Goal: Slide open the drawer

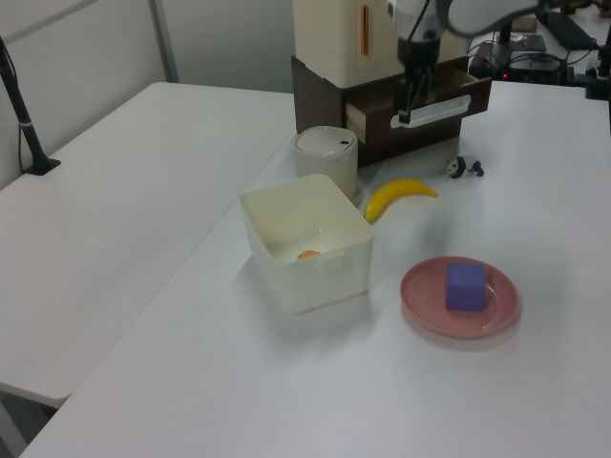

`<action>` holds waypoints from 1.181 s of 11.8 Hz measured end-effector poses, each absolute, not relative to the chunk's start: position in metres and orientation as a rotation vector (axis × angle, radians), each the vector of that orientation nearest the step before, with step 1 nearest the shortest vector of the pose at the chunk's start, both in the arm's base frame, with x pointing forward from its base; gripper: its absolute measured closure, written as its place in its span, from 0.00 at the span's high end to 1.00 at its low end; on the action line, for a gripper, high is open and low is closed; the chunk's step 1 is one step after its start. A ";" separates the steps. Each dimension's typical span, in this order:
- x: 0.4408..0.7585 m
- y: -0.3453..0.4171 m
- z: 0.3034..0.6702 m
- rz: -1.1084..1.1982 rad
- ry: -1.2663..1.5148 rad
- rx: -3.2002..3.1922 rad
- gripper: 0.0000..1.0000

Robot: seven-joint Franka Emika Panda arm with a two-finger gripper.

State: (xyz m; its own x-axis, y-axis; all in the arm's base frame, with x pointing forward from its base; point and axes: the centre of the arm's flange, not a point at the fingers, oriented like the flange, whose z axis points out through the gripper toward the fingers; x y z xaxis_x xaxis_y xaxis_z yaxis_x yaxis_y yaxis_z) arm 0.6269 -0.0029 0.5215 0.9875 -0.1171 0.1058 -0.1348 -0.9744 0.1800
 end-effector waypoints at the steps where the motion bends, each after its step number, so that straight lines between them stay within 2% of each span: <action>1: 0.616 0.001 0.544 0.165 -0.260 2.964 1.00; 5: 0.585 0.002 0.598 0.210 -0.405 3.053 1.00; 9: 0.566 -0.028 0.621 0.204 -0.526 3.078 1.00; 14: 0.561 -0.048 0.630 0.227 -0.583 3.070 1.00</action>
